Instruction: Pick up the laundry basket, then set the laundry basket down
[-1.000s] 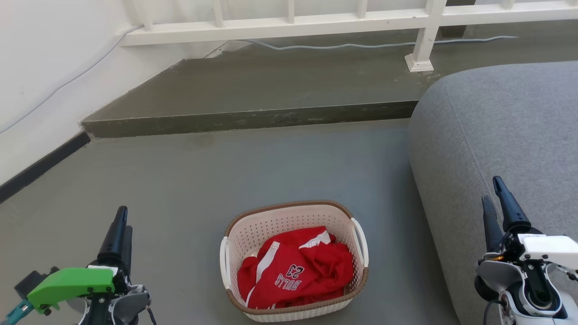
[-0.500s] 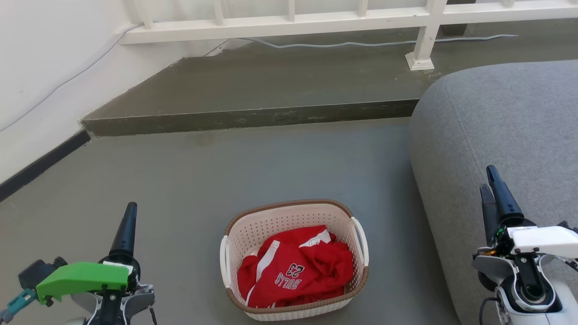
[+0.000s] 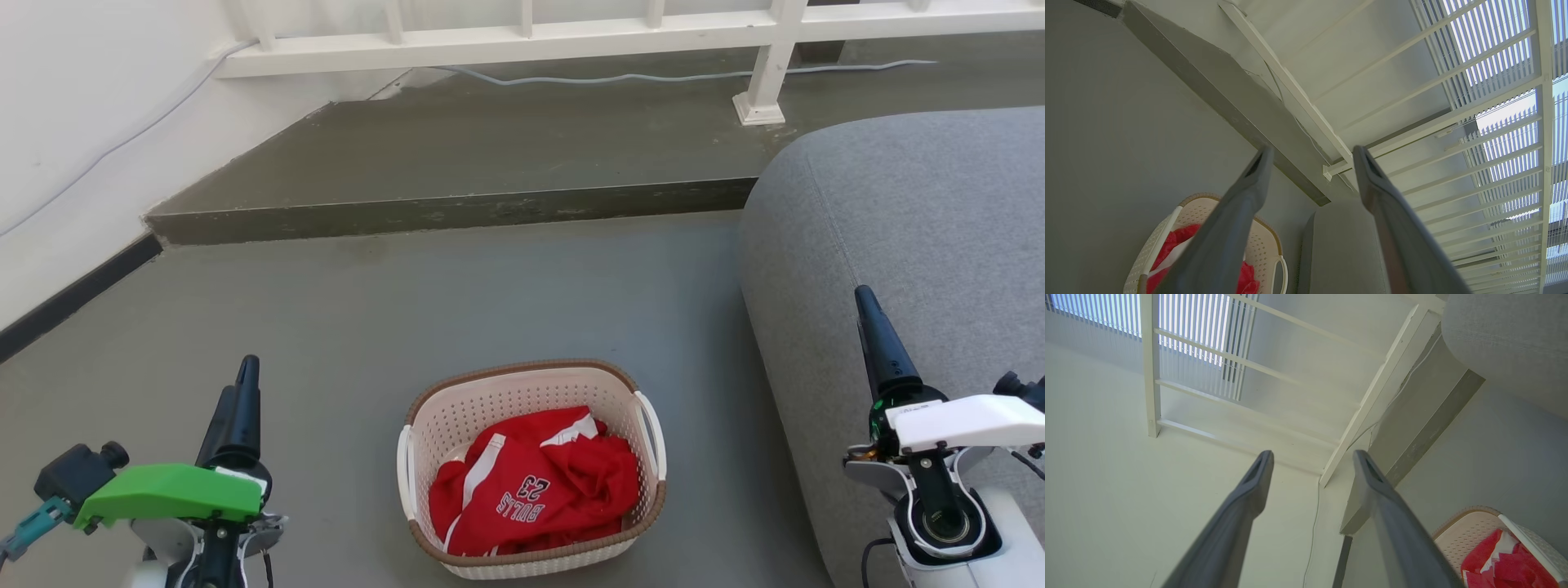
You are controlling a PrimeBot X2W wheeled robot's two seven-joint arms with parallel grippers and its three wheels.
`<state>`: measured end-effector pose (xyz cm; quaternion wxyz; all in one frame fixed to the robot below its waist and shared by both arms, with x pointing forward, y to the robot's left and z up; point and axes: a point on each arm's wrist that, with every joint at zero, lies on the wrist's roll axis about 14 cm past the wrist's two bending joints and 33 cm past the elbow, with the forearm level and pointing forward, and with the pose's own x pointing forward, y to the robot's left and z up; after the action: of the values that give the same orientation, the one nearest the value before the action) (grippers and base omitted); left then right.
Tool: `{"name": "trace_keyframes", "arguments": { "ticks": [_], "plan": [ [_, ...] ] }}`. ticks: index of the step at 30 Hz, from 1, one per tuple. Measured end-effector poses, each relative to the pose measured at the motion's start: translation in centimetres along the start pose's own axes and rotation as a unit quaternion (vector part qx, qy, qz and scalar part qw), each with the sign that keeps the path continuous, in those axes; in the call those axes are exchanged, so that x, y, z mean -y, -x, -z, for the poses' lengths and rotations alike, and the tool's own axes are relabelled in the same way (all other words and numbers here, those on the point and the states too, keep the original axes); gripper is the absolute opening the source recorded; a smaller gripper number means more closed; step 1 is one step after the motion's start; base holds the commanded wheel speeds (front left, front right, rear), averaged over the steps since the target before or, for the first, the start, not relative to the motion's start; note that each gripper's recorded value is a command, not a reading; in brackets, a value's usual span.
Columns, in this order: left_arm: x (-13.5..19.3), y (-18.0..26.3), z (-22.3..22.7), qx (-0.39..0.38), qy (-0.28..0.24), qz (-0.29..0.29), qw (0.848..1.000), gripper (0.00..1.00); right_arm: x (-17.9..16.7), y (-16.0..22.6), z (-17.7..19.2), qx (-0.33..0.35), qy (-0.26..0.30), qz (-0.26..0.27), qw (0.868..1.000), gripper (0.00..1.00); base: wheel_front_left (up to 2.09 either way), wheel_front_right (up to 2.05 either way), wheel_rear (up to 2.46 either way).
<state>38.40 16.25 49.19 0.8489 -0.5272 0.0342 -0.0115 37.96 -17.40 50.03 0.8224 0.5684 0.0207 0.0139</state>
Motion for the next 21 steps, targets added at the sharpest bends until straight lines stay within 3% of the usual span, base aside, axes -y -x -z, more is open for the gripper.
{"name": "trace_keyframes", "arguments": {
  "ticks": [12,21],
  "plan": [
    [1.2,-0.1,0.8,-0.005,-0.121,0.022,0.992,1.0,-0.5,0.0,0.1,-0.006,0.105,-0.015,0.994,1.0,0.0,0.0,0.0],
    [1.8,-0.2,1.8,-0.012,-0.202,0.036,0.979,1.0,-0.6,0.0,0.3,-0.011,0.2,-0.027,0.979,1.0,0.0,0.0,0.0]
  ]
}}
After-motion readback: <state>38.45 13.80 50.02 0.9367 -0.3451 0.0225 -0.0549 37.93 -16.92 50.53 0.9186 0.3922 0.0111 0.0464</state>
